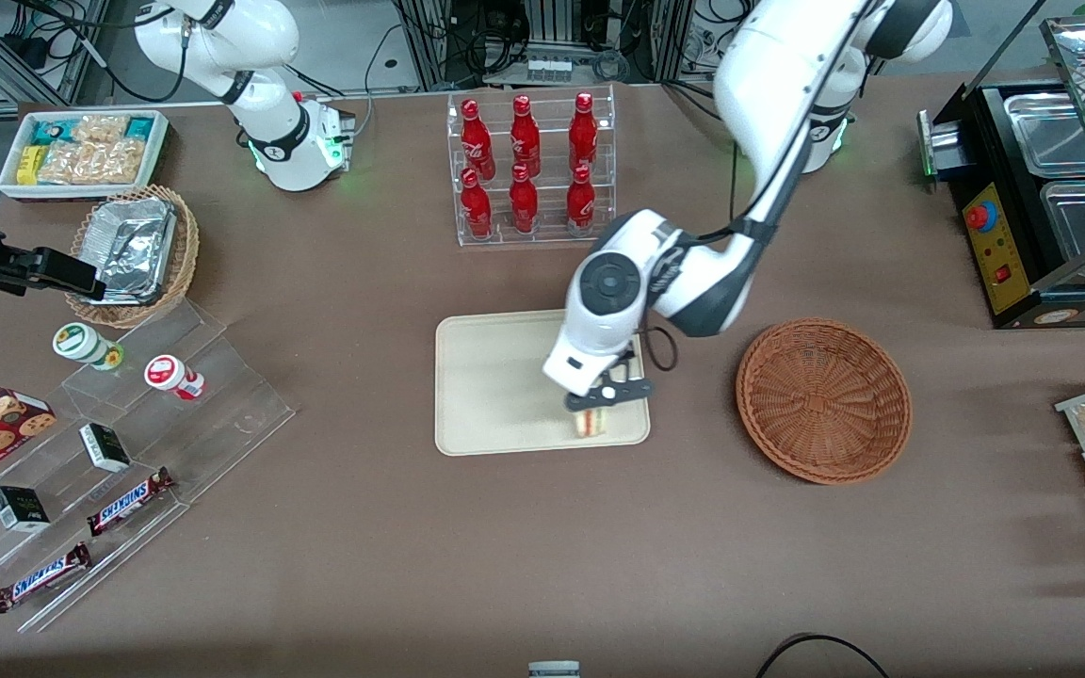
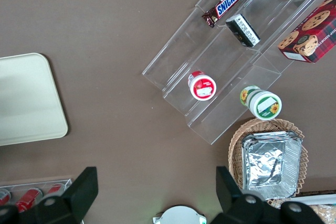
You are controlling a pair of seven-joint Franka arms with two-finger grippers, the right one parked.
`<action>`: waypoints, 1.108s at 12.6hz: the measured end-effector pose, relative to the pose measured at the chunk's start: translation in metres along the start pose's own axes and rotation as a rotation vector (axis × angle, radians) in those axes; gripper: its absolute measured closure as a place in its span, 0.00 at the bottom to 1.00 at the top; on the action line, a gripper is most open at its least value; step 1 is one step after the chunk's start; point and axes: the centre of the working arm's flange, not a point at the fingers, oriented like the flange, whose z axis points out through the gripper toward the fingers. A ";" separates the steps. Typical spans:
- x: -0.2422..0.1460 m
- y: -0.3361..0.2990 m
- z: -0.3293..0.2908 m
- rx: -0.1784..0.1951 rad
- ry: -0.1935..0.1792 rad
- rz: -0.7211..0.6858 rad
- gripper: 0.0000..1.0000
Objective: Place sandwich from basket to tray
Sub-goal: 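Lift the sandwich and carry it over the cream tray, then lower the sandwich onto the tray and open the left gripper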
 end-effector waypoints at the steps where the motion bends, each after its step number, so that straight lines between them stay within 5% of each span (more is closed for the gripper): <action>1: -0.009 0.015 0.006 -0.004 0.001 0.000 0.85; 6: -0.037 0.051 0.027 0.000 -0.005 0.021 0.85; 10: -0.038 0.048 0.027 0.072 -0.054 0.020 0.85; 14: -0.032 0.054 0.031 0.079 -0.060 0.014 0.85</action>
